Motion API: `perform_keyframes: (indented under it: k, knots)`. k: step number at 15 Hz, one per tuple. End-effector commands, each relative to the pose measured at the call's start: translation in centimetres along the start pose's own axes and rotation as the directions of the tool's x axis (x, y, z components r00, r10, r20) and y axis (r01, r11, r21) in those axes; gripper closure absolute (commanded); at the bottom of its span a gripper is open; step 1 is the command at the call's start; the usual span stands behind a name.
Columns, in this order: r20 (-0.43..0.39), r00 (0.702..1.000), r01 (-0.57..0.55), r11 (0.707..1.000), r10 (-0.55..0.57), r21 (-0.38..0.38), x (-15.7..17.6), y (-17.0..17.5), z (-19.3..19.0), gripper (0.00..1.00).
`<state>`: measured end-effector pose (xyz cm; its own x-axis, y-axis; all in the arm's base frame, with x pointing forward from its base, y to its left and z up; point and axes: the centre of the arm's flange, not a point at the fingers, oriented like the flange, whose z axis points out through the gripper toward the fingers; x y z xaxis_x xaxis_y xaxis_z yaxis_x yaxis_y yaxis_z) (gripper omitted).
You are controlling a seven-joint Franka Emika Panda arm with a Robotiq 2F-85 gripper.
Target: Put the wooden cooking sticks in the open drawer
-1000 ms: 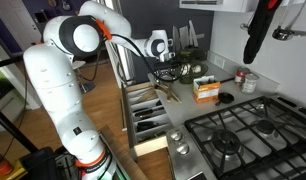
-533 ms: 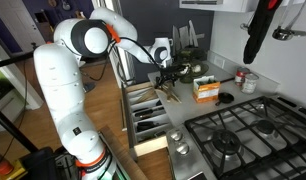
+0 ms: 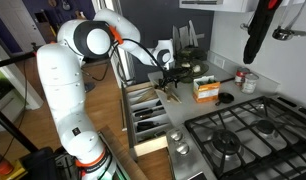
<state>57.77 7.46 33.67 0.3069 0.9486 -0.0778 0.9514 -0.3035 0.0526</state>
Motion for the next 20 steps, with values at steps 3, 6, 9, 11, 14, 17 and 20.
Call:
perform_keyframes:
  k: [3, 6, 9, 11, 14, 17, 20]
  knots:
    - [-0.070, 0.995, -0.074, 0.997, 0.076, 0.035, -1.4, 0.0, 2.5, 0.00]
    - [-0.131, 0.982, -0.128, 0.990, 0.134, 0.054, -2.4, -0.2, 3.5, 0.00]
    - [-0.194, 0.969, -0.153, 0.988, 0.156, 0.033, -2.7, 0.0, 4.3, 0.00]
    - [-0.214, 0.965, -0.149, 0.989, 0.150, 0.021, -2.6, 0.1, 4.8, 0.26]
    - [-0.212, 0.966, -0.146, 0.989, 0.147, 0.022, -2.8, -0.1, 4.6, 0.48]
    - [-0.185, 0.971, -0.148, 0.989, 0.151, 0.028, -3.2, -0.4, 3.8, 0.69]
    - [-0.159, 0.976, -0.146, 0.989, 0.150, 0.037, -3.7, -1.1, 3.2, 0.91]
